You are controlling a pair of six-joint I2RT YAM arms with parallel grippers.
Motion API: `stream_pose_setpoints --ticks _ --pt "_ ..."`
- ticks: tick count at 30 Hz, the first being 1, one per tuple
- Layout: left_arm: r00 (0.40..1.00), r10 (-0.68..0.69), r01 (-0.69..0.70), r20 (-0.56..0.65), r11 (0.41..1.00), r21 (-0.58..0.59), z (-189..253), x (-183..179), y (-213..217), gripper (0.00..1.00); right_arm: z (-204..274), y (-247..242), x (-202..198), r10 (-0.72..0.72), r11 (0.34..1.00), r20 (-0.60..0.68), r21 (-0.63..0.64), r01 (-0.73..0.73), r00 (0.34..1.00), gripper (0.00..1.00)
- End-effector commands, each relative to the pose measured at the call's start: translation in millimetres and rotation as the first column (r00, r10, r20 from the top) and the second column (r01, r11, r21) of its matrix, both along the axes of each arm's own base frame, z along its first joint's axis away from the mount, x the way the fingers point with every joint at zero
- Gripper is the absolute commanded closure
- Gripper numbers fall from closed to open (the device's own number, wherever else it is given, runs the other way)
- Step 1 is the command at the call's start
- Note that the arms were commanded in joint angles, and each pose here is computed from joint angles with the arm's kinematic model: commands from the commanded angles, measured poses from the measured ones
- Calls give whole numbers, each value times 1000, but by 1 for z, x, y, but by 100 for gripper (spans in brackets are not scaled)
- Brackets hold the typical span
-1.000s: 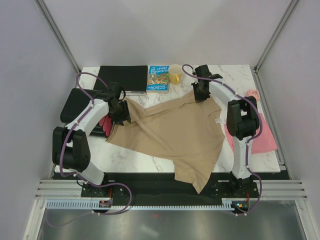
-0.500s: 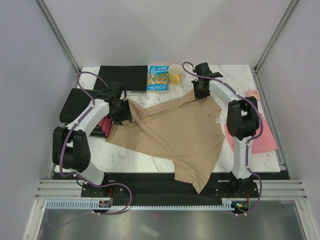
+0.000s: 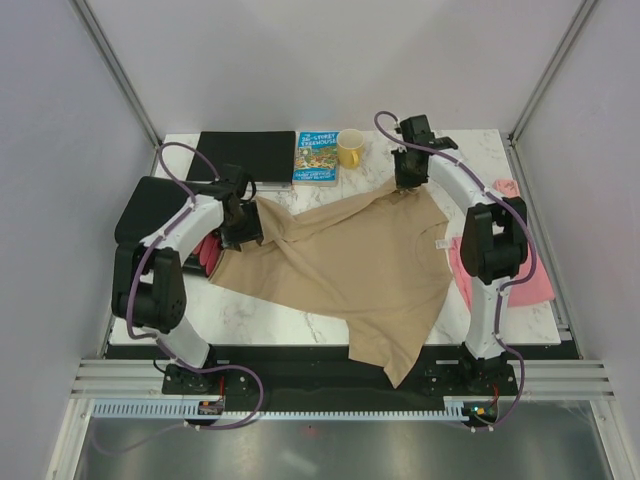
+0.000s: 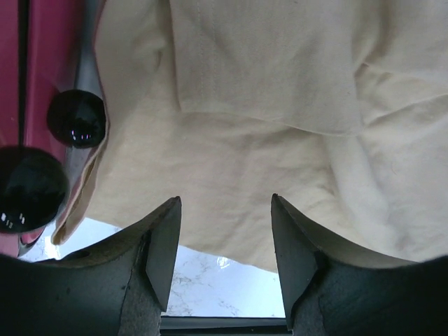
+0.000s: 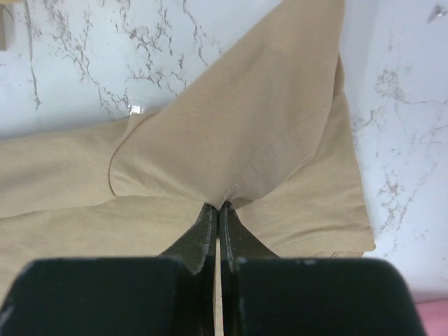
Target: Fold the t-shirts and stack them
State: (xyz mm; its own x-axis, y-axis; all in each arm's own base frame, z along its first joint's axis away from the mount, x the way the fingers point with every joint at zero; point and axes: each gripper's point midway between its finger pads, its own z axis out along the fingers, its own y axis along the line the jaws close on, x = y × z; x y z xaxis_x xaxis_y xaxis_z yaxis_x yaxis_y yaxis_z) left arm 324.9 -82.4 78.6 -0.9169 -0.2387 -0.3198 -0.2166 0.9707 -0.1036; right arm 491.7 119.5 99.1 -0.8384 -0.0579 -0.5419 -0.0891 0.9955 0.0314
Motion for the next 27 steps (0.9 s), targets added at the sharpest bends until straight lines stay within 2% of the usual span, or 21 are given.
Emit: stream_pose_setpoints --ticks 1,8,14,20,27 --pt "998 62 -62 17 998 4 -7 27 1 39 64 -14 12 -47 998 135 46 41 990 100" --pt "997 66 -65 45 998 -19 -5 67 -11 40 70 -13 8 -43 995 131 94 31 990 100" --pt "998 50 -50 39 999 -16 -9 84 -17 41 70 -15 6 -38 996 133 89 26 990 100" --pt "999 31 -31 -13 999 9 -15 73 -14 44 69 -12 9 -33 993 126 116 18 991 100" --pt "999 30 -28 -42 999 44 -20 55 1 42 68 -23 15 -62 989 121 138 45 991 100"
